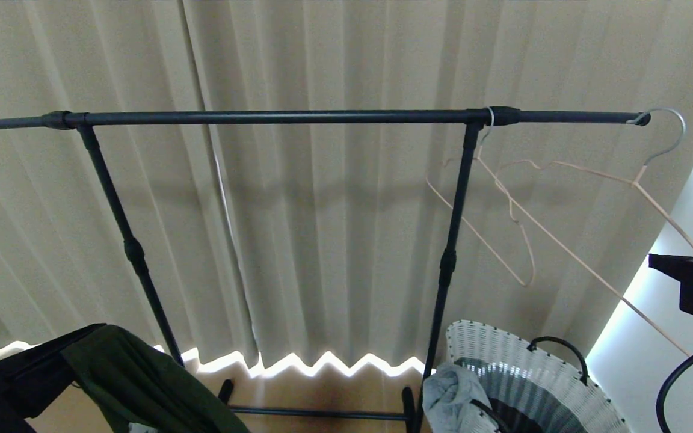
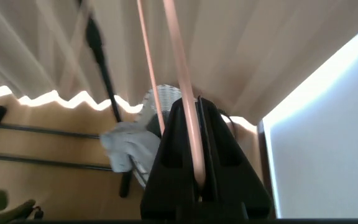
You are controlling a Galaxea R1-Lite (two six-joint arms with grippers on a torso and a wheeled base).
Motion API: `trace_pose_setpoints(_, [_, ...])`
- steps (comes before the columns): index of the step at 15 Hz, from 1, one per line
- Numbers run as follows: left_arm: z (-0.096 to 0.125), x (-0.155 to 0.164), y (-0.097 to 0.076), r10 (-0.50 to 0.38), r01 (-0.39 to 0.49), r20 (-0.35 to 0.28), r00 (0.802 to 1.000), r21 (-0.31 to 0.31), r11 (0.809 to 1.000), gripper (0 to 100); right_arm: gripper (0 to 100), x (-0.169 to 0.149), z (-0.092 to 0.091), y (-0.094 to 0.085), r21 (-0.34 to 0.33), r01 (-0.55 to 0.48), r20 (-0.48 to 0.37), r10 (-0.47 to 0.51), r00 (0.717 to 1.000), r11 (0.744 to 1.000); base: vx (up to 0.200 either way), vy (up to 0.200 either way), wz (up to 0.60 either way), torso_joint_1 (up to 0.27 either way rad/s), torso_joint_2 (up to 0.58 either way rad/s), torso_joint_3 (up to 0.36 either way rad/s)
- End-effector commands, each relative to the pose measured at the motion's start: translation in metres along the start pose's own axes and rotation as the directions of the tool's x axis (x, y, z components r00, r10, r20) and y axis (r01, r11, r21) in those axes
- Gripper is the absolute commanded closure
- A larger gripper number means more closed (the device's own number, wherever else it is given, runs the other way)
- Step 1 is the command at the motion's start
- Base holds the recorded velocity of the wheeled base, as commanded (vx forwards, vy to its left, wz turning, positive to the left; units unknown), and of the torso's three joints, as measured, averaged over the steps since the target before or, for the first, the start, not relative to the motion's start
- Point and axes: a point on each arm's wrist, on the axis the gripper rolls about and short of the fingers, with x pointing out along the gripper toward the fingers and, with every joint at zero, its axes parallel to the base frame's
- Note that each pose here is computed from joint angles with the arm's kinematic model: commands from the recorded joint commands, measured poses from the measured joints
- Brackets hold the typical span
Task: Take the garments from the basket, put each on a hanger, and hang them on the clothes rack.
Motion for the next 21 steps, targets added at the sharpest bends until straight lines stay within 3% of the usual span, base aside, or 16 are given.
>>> trace_pose_setpoints(1, [0.0,0.0,0.0,0.0,0.0,-0.003,1.0,0.001,1.0,100,100,0.0,0.0,0.0,-0.001,0.0,0.001,0.0,1.0,1.0,0.0,0.0,0.0,0.0,0.0,0.0])
trace_pose_setpoints(14, [-0.001,0.0,0.0,0.001,-0.001,-0.004,1.0,0.003,1.0,100,100,0.0,0.0,-0.005,0.008,0.027,0.002,-0.027,1.0,1.0,0.0,0.0,0.0,0.0,0.0,0.0])
trace_pose_setpoints(21, [-0.002,0.001,0.0,0.003,-0.003,-0.01,1.0,0.001,1.0,100,100,-0.027,0.011,-0.011,0.028,0.06,0.141,-0.063,0.988,0.998,0.0,0.0,0.0,0.0,0.0,0.0])
